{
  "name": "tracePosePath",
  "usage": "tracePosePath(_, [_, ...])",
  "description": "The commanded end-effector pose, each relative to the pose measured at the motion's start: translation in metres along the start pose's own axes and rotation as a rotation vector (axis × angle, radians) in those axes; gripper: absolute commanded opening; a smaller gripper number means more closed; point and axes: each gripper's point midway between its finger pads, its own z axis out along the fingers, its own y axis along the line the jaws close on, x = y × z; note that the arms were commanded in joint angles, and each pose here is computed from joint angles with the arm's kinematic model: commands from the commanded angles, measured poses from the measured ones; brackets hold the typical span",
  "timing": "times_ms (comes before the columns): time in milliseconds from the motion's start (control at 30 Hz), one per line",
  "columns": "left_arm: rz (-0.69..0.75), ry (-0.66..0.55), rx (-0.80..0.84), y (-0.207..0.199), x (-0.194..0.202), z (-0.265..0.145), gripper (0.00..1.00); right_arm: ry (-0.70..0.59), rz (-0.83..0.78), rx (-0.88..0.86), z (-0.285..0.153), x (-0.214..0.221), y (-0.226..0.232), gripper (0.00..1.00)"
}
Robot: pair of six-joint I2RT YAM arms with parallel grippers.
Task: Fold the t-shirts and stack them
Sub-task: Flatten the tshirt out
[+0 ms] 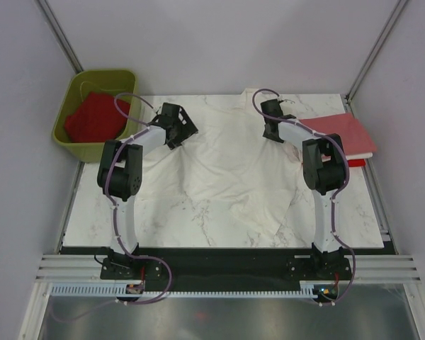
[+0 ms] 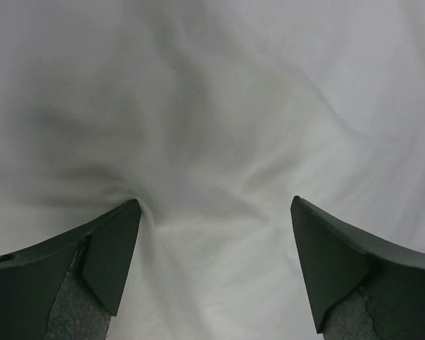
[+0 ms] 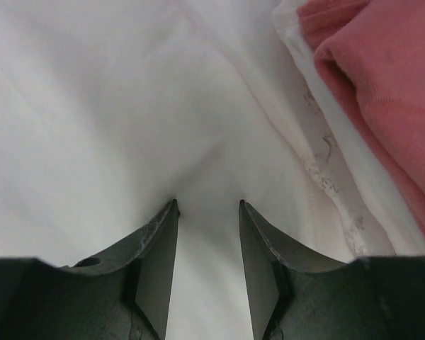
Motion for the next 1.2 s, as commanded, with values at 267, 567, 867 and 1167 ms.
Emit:
tracePosePath(267, [0.034, -0.016, -0.150, 0.032, 0.008, -0.020, 1.00, -0.145, 0.103, -0.004, -0.067, -0.054, -0.026, 0.64])
tracePosePath(567, [0.006, -0.117, -0.078, 0.053, 0.037, -0.139, 1.00, -0.139, 0.073, -0.151, -0.167, -0.005, -0.051, 0.98])
tracePosePath(867, [-0.022, -0.202, -0.107, 0.124, 0.079, -0.186, 0.96, 0.002, 0.123, -0.338, -0.234, 0.109, -0.088, 0.90])
tracePosePath(1167, [-0.001, -0.227, -0.031, 0.124, 0.083, -0.203, 0.94, 0.195, -0.068, -0.399, -0.235, 0.211, -0.100, 0.74])
